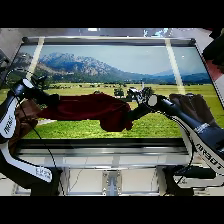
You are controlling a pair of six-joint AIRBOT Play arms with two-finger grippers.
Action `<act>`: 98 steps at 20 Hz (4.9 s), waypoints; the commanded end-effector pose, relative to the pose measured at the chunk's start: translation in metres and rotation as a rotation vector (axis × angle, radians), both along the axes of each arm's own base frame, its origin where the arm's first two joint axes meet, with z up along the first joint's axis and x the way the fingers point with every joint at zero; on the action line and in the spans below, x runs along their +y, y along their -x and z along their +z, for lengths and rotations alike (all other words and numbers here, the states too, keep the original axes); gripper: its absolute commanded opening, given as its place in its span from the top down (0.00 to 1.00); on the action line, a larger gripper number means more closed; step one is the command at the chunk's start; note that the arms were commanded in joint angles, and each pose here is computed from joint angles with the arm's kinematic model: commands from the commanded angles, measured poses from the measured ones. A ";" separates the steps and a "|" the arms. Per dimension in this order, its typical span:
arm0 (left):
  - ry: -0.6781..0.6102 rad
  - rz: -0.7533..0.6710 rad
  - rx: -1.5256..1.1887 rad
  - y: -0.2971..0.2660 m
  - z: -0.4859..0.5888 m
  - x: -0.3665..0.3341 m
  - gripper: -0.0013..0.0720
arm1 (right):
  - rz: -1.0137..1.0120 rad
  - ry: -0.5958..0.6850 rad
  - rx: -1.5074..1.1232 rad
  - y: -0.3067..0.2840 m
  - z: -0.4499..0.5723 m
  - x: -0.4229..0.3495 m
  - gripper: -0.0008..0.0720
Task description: Fold the shirts.
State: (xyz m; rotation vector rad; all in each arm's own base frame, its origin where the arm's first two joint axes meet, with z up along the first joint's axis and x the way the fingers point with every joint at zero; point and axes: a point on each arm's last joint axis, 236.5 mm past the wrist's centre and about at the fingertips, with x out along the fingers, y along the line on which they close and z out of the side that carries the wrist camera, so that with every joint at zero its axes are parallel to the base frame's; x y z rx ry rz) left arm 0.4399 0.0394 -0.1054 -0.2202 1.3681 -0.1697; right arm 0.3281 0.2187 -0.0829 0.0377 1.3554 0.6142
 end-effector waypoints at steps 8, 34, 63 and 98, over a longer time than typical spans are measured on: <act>-0.132 -0.020 -0.298 0.000 0.150 0.011 0.97 | 0.129 0.162 -0.220 -0.011 0.145 -0.039 0.97; -0.058 0.082 -0.160 0.054 0.073 -0.023 0.91 | -0.172 0.029 -0.197 -0.155 0.151 -0.107 0.94; 0.372 0.989 -0.354 0.151 0.055 0.095 0.15 | -0.854 -0.497 0.172 0.031 0.037 -0.184 0.38; 0.452 0.861 -0.356 0.067 0.034 0.017 0.97 | -0.584 -0.491 0.089 -0.035 0.045 -0.064 0.97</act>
